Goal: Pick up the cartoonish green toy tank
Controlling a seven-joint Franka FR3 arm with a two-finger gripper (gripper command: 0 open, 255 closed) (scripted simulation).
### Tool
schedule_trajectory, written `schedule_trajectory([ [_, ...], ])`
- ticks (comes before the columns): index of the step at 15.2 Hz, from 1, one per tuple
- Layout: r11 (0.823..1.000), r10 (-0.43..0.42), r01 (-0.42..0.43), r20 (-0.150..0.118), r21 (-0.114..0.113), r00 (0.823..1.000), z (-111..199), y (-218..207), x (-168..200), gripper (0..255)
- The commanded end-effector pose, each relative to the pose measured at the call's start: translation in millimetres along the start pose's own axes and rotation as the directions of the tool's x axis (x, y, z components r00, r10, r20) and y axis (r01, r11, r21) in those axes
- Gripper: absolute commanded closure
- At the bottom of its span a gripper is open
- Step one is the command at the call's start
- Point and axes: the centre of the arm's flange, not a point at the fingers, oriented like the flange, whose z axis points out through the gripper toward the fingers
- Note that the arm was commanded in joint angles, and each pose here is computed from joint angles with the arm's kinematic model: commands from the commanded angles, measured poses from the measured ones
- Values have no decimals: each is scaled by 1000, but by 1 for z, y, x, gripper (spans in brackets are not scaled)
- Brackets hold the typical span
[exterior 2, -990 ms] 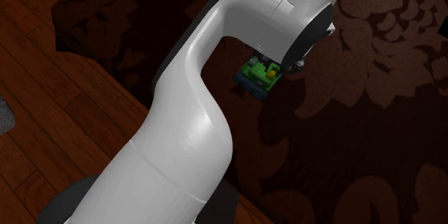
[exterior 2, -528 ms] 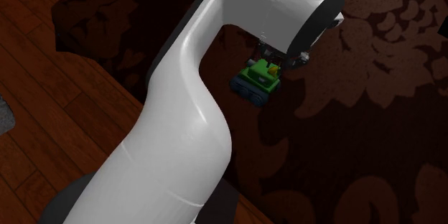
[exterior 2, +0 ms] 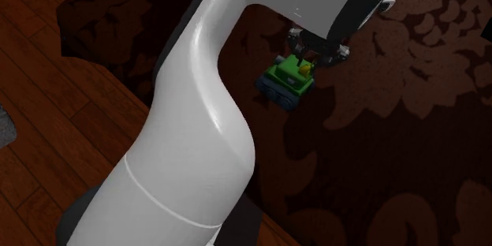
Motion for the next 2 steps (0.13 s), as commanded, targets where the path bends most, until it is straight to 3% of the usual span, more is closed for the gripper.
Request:
schedule_trajectory([
  [1, 1000, 0, 0, -1, 0, 1000, -6, 0, -1, 255],
  [2, 1000, 0, 0, -1, 0, 1000, -6, 0, -1, 255],
])
